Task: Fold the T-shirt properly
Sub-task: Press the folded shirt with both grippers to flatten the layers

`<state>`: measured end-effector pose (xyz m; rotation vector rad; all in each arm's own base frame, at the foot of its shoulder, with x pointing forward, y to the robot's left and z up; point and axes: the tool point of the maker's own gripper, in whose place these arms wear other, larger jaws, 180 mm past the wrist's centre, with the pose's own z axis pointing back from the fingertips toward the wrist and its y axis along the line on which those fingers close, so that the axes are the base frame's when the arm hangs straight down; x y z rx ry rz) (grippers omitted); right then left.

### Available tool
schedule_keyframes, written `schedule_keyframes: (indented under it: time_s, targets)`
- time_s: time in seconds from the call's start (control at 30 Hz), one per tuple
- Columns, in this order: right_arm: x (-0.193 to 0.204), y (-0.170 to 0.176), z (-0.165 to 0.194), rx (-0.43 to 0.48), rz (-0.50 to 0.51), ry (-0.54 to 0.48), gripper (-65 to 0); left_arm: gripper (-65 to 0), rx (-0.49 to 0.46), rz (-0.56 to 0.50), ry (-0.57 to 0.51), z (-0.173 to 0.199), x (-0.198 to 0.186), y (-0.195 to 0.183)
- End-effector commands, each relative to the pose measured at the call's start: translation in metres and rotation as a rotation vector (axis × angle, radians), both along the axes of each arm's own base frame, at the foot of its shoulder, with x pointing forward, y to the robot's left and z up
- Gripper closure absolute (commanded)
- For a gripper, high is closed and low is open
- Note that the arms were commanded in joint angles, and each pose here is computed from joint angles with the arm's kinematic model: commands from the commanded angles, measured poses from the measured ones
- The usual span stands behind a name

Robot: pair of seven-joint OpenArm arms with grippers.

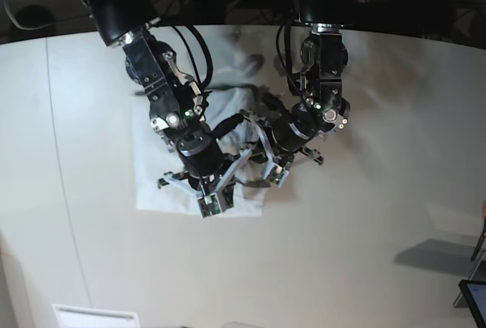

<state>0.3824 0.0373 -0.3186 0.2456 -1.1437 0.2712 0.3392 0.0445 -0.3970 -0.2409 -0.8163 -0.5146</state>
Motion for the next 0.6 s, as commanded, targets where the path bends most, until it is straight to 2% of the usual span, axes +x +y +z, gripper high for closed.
schedule_keyframes:
  time_s: [0.0,0.17,0.27,0.4,0.57]
  targets:
    - [0.007,0.006,0.009,0.014,0.000,-0.036,-0.3,0.0,0.012,0.001,-0.013,0.006,0.004,0.001]
    - [0.001,0.000,-0.054,-0.048,-0.014,0.066,-0.3,0.0,0.012,0.003,-0.012,0.005,0.004,0.002]
    - [-0.002,-0.005,-0.073,-0.071,-0.019,0.092,-0.3,0.0,0.012,0.004,-0.012,0.005,0.004,0.002]
    - [0.003,-0.003,-0.038,-0.029,-0.017,0.013,-0.3,0.0,0.012,0.012,-0.031,0.012,0.006,0.004]
    - [0.003,-0.008,0.014,-0.002,-0.010,-0.050,-0.3,0.0,0.021,0.020,-0.129,0.044,0.008,0.009]
